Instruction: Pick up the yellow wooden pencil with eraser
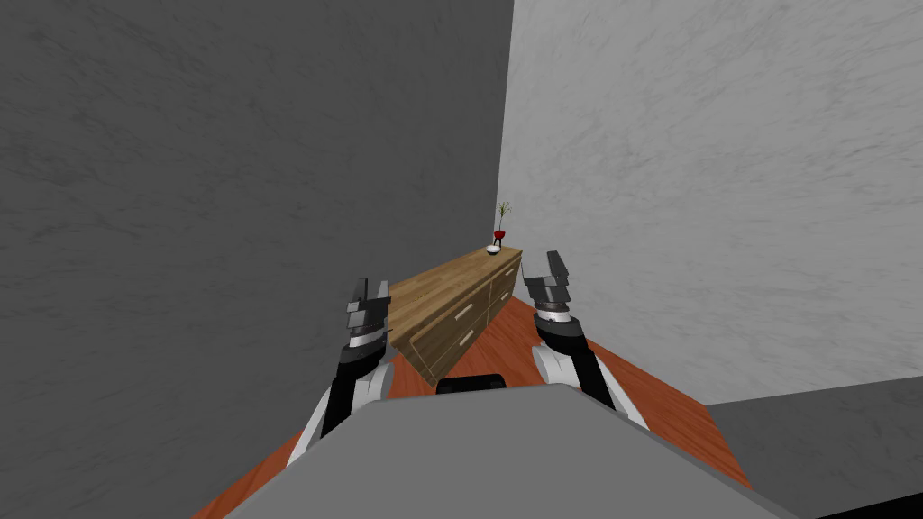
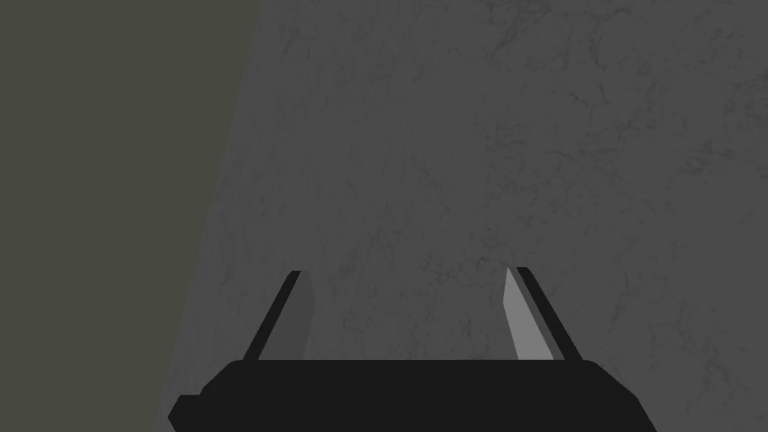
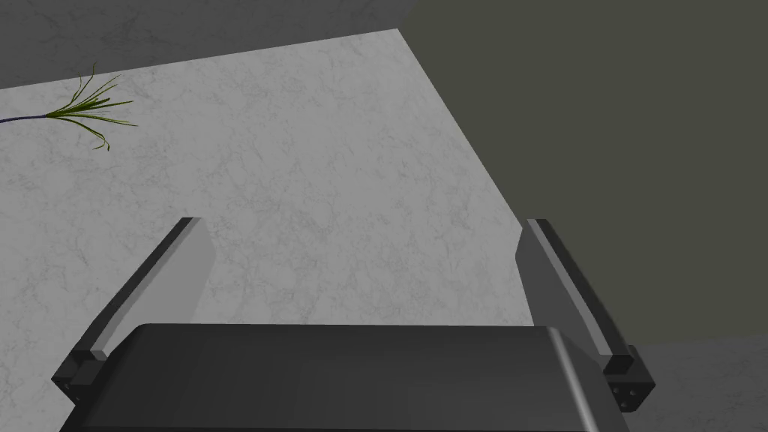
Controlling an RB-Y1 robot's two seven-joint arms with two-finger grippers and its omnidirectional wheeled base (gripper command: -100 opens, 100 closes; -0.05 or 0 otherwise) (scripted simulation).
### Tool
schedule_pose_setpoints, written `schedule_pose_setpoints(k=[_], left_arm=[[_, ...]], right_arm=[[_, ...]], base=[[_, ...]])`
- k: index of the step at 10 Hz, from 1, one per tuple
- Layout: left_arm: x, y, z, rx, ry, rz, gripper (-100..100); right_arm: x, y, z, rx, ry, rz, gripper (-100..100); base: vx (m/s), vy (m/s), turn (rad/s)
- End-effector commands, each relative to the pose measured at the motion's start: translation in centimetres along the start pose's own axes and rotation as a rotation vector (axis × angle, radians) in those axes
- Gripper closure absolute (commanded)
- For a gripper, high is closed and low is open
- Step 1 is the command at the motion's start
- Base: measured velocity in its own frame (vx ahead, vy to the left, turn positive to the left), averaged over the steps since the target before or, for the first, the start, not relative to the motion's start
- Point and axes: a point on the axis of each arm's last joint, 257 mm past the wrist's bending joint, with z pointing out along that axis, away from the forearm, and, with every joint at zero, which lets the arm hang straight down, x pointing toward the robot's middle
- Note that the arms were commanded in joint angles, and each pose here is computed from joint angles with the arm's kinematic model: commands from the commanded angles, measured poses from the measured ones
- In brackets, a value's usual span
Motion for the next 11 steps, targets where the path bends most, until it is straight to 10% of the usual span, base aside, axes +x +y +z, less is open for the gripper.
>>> schedule_pose_setpoints(k=[1, 11], left_arm=[[-0.3, 1.4, 0.2, -0.046, 0.022, 0.025, -100], [-3.6, 8.2, 0.9, -0.273, 0.052, 0.161, -100]], right_arm=[[0.0, 0.0, 0.0, 0.0, 0.0, 0.0, 0], [0.0, 0.0, 0.0, 0.0, 0.0, 0.0, 0]], base=[[-0.017, -0.027, 0.0], [-0.011, -0.036, -0.002]])
